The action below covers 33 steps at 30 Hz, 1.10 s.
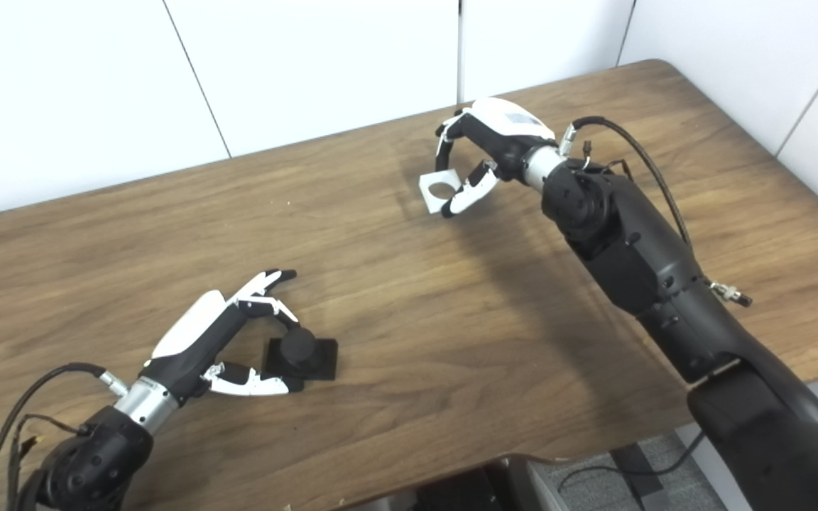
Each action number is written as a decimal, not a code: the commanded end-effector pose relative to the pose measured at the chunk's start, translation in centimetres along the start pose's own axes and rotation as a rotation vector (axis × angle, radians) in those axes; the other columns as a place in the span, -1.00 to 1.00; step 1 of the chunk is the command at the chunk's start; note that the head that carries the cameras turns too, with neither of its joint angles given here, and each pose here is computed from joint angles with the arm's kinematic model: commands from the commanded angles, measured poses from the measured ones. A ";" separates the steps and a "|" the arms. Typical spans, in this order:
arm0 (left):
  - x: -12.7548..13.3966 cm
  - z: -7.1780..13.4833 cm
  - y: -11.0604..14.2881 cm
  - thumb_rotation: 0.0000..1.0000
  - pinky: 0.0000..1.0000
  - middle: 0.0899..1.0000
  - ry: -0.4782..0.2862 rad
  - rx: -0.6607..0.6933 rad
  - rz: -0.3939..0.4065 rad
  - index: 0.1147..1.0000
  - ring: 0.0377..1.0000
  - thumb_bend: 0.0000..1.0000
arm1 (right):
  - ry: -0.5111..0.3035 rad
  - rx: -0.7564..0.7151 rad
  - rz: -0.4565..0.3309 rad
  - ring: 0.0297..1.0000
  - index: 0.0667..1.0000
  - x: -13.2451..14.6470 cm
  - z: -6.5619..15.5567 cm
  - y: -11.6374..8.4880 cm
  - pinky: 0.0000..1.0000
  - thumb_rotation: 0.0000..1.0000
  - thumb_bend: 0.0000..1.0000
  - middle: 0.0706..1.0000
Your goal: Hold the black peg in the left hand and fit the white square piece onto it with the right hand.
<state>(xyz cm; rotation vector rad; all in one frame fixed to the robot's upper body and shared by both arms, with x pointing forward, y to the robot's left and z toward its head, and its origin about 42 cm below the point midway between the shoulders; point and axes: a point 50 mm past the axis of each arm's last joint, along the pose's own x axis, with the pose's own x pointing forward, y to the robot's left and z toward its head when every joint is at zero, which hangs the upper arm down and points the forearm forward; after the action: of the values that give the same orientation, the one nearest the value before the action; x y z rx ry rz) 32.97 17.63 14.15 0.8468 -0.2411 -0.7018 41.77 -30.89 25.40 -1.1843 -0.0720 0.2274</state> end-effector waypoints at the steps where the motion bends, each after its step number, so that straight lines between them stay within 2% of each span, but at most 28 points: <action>1: -0.5 -1.4 -1.6 -0.88 0.87 0.94 0.115 0.015 -0.097 -0.15 1.00 0.05 | -0.088 -0.020 -0.066 0.91 -0.11 0.1 1.6 -2.5 0.68 -0.74 0.03 0.68; 10: 0.0 -1.3 -2.0 -0.87 0.86 0.93 0.119 0.019 -0.091 -0.15 1.00 0.05 | -0.218 -0.035 -0.027 0.89 -0.11 -1.2 4.6 -2.8 0.66 -0.74 0.03 0.69; 23: 0.6 -0.8 -2.3 -0.86 0.86 0.94 0.122 0.034 -0.094 -0.15 1.00 0.05 | -0.395 -0.016 0.017 0.88 -0.12 -3.3 8.7 -2.2 0.64 -0.73 0.03 0.66; 33: 1.2 -0.4 -2.7 -0.86 0.88 0.94 0.121 0.034 -0.094 -0.15 1.00 0.05 | -0.469 -0.015 0.054 0.87 -0.12 -4.7 10.2 -1.3 0.59 -0.73 0.03 0.65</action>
<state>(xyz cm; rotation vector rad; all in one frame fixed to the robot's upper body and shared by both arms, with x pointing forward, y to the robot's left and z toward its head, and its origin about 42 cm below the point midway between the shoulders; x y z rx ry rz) 33.29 15.91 14.33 0.8696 -0.2354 -0.6927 36.05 -23.77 28.90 -1.1206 -0.3457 0.5531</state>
